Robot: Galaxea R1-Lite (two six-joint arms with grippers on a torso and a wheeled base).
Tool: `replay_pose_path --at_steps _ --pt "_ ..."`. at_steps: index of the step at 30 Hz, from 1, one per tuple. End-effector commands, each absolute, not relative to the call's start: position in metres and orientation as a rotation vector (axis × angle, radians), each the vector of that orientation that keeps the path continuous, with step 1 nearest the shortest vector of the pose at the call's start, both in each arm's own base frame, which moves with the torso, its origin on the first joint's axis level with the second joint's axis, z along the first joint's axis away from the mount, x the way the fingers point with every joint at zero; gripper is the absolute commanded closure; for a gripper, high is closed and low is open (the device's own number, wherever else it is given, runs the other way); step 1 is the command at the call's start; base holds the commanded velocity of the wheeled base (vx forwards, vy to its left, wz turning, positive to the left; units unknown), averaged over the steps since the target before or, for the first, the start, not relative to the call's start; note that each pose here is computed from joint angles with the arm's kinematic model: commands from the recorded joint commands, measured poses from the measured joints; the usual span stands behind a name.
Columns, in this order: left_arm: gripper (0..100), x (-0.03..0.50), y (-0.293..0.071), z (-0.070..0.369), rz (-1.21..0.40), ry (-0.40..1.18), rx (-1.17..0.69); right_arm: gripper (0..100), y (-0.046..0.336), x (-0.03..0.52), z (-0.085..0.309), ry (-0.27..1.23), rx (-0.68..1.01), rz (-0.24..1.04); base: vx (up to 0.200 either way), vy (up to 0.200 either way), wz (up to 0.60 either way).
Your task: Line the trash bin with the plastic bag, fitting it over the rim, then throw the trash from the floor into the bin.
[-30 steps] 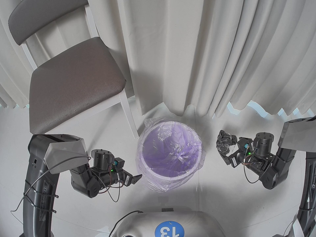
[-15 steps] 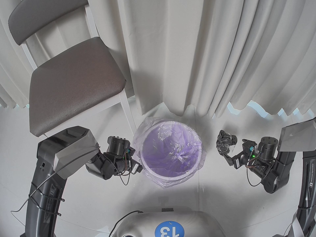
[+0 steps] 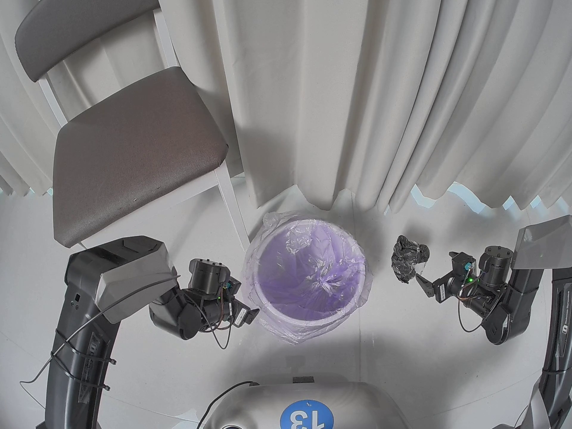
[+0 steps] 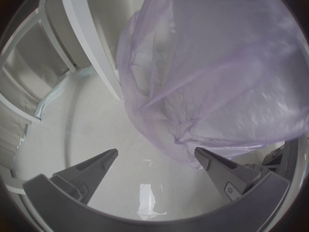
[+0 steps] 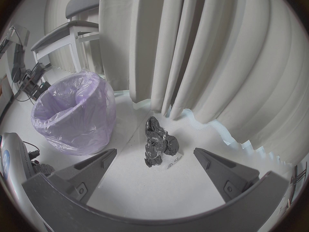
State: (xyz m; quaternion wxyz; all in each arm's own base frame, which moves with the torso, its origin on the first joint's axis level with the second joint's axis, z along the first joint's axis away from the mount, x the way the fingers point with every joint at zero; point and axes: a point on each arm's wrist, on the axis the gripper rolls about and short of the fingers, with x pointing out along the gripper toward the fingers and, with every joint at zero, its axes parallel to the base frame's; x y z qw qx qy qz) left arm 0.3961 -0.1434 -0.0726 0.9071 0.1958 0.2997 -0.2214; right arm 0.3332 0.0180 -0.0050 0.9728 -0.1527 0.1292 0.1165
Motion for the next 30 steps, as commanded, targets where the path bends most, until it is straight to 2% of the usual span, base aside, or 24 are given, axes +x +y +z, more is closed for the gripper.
replay_pose_path --at_steps 1,10,15,24,30 --pt "0 0.364 -0.114 -0.06 -0.43 0.583 0.389 0 0.013 0.337 -0.001 0.232 -0.288 0.212 0.0 0.0 0.0" --pt "0 0.354 -0.096 -0.016 -0.41 0.492 0.338 0 0.01 0.34 0.001 0.22 -0.287 0.201 0.0 0.0 0.0" --pt "0 0.356 -0.096 -0.009 -0.404 0.467 0.33 0 0.01 0.34 0.002 0.215 -0.283 0.2 0.0 0.0 0.0" --pt "0 0.372 -0.108 -0.028 -0.414 0.479 0.303 0 0.01 0.341 0.001 0.219 -0.283 0.2 0.0 0.0 0.0" --pt "0 0.429 -0.122 -0.045 -0.322 0.421 0.237 0 0.01 0.341 0.0 0.22 -0.283 0.201 0.0 0.0 0.0"
